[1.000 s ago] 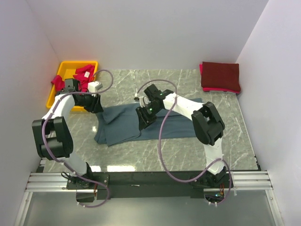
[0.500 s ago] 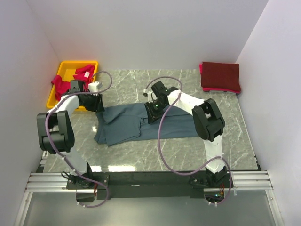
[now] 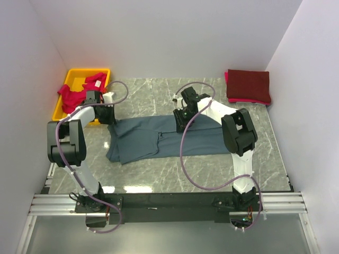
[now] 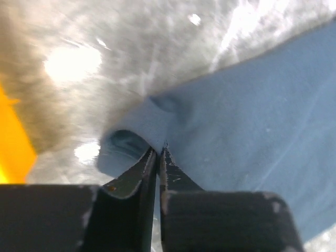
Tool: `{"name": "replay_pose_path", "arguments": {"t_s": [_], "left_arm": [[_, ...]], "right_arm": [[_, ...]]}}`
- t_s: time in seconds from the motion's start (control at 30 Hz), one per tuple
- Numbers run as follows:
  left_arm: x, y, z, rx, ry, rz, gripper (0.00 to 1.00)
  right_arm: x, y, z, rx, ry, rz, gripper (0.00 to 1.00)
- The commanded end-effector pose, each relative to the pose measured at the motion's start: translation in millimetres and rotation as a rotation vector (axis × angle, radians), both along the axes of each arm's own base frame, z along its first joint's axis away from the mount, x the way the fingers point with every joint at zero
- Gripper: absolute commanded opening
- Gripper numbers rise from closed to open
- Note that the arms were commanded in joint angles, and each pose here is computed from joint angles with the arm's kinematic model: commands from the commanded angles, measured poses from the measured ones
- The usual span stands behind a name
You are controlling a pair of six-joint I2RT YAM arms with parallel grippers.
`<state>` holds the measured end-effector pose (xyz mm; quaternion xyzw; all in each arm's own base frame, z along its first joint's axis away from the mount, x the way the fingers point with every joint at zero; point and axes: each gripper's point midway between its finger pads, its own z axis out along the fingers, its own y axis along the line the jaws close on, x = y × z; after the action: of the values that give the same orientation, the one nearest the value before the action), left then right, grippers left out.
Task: Fold and stack the t-shirts
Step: Fold the tshirt
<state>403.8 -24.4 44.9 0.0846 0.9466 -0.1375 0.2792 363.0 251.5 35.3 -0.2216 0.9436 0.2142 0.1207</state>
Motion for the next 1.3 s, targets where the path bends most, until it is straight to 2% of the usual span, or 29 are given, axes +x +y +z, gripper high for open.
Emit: {"name": "replay_pose_path", "arguments": {"t_s": [0.0,0.07,0.13,0.2,0.23,0.3,0.33,0.43,0.53,0.7,0.93,1.13,1.27], "left_arm": [[31,15,17,0.053,-0.094,0.074,0.07],[37,19,19,0.072,-0.122,0.089,0.05],[42,23,20,0.090,-0.140,0.093,0.07],[49,25,20,0.099,-0.157,0.094,0.13],[51,26,19,0.104,-0.156,0.094,0.21],[56,29,17,0.117,-0.154,0.100,0.28],[57,30,18,0.120,-0.159,0.099,0.35],[58,27,35,0.112,-0.207,0.081,0.41],[50,17,64,0.073,-0.287,0.033,0.41],[20,-12,80,-0.020,-0.290,-0.097,0.34],[-4,-23,30,-0.087,-0.106,-0.087,0.20],[-2,-19,-20,-0.085,0.030,-0.039,0.19],[16,-7,-31,-0.059,0.033,0.005,0.18]], "right_arm": [[12,5,8,0.002,-0.053,0.016,0.36],[12,4,6,-0.002,-0.053,0.014,0.36],[12,4,6,-0.004,-0.056,0.015,0.36],[12,3,5,-0.007,-0.053,0.013,0.36],[11,3,5,-0.008,-0.049,0.013,0.36],[10,3,6,-0.006,-0.049,0.014,0.36],[10,3,7,-0.004,-0.049,0.014,0.36],[8,6,14,0.022,-0.048,0.022,0.36],[6,9,28,0.061,-0.066,0.030,0.36],[11,1,50,0.100,-0.103,0.011,0.36],[28,-30,37,0.043,-0.093,-0.045,0.35],[47,-53,12,-0.012,-0.069,-0.088,0.35],[63,-70,-1,-0.048,-0.070,-0.121,0.35]]}}
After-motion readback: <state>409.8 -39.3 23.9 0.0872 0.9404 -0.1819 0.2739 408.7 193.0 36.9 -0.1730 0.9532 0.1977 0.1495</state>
